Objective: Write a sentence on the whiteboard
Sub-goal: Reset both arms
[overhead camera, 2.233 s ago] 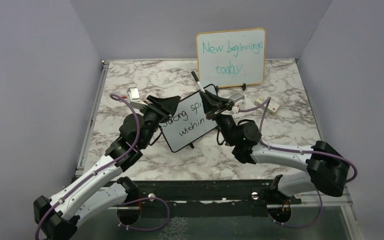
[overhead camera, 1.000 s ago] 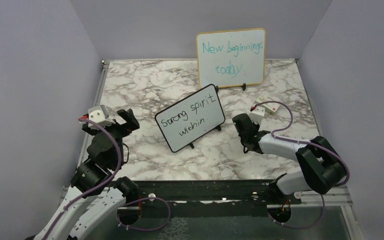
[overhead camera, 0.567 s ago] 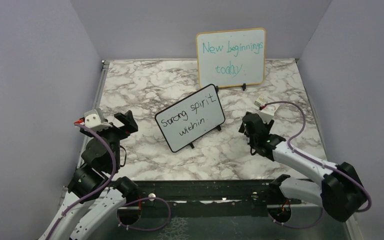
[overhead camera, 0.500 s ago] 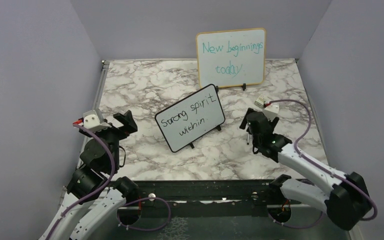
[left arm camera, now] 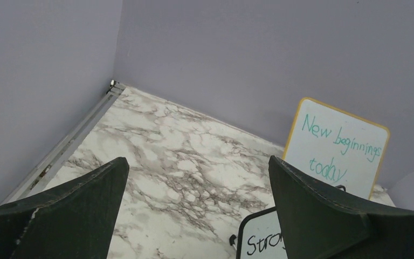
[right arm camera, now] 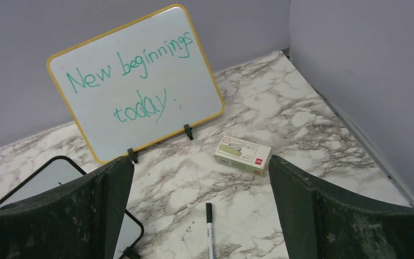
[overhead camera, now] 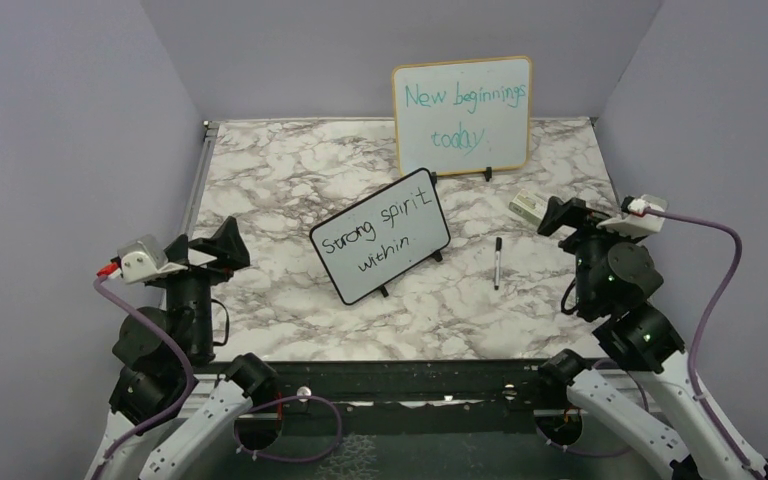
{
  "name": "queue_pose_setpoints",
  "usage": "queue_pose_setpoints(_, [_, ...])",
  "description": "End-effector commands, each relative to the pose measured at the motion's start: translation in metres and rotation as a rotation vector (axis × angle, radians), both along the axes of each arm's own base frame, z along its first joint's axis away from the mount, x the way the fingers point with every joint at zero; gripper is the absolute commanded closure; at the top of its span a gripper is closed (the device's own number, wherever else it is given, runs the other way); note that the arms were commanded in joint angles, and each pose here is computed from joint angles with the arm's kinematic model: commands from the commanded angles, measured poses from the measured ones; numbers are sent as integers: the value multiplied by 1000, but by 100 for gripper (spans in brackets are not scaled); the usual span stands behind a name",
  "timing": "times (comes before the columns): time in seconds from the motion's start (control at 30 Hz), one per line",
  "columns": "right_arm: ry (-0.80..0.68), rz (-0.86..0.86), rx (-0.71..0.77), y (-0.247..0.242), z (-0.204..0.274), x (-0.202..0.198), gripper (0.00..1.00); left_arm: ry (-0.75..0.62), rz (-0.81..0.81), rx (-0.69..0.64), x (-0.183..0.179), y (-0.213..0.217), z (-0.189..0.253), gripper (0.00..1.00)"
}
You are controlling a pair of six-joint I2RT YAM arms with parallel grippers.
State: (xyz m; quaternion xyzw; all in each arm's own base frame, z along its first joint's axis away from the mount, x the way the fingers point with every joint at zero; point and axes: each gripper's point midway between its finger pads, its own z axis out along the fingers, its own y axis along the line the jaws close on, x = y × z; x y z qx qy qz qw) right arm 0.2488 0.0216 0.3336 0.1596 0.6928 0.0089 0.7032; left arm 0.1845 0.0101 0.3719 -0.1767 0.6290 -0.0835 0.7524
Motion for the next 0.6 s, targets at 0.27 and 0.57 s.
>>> queue_pose_setpoints(0.27, [2,-38,-220,-16,-12,-2,0,-86,29,-27,-10,12,-11,1])
queue_pose_setpoints(0.57, [-2,-36,-215,-15,-18,-1,0,-81,30,-29,-9,12,-14,1])
